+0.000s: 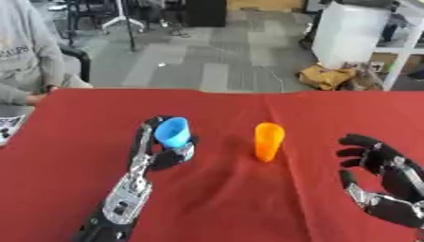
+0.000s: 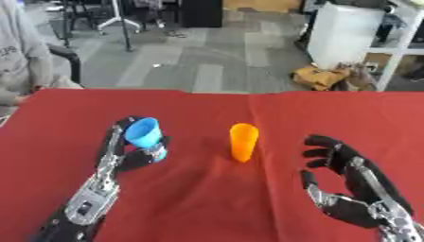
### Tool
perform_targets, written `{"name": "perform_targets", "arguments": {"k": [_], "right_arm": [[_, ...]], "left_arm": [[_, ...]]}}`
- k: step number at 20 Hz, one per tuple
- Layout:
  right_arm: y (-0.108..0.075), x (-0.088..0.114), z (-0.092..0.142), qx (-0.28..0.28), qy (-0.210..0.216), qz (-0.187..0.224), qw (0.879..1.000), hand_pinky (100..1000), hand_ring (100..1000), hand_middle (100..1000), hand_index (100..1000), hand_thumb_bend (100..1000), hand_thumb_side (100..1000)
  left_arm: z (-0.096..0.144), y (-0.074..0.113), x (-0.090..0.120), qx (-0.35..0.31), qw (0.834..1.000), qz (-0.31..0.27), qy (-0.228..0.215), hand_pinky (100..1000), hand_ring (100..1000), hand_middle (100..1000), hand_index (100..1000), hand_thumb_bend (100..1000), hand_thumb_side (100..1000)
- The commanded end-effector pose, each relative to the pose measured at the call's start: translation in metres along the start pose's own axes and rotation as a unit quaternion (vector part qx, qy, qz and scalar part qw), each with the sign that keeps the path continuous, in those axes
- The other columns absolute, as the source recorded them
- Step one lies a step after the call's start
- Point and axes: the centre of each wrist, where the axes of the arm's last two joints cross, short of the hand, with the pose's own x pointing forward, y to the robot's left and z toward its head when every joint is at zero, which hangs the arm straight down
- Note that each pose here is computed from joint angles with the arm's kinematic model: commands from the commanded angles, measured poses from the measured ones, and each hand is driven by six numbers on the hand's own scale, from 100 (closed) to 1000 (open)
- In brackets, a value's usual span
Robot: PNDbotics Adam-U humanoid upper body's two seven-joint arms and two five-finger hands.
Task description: Pour the contents of one cup into another cup.
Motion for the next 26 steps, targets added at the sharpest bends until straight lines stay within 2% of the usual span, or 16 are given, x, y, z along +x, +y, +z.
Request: {"name": "perform_targets", "arguments": {"k": [1,8,14,26], "right_arm": [[-0.012,0.001,-0.007,0.006,-0.007,0.019,1.0,696,774,807,885,158,100],[-0.013,-0.015,-0.02,0.033,-0.003,0.046,0.998,697,792,822,893,169,100],[-0.008,-0.031,-0.03,0.063,0.0,0.062,0.996,706,821,847,908,191,107],[-0.002,-0.06,-0.033,0.081,0.029,0.075,0.994,790,918,940,940,277,100]], "left_arm": [[-0.003,0.019,0.026,-0.013,0.999,-0.028,-0.037,190,318,317,582,273,100],[0.023,0.032,0.05,-0.061,0.996,-0.043,-0.055,197,324,321,587,292,100],[0.041,0.036,0.054,-0.089,0.994,-0.045,-0.054,201,328,323,589,322,100],[0.051,0.028,0.069,-0.121,0.989,-0.019,-0.078,209,335,329,594,341,100]]}}
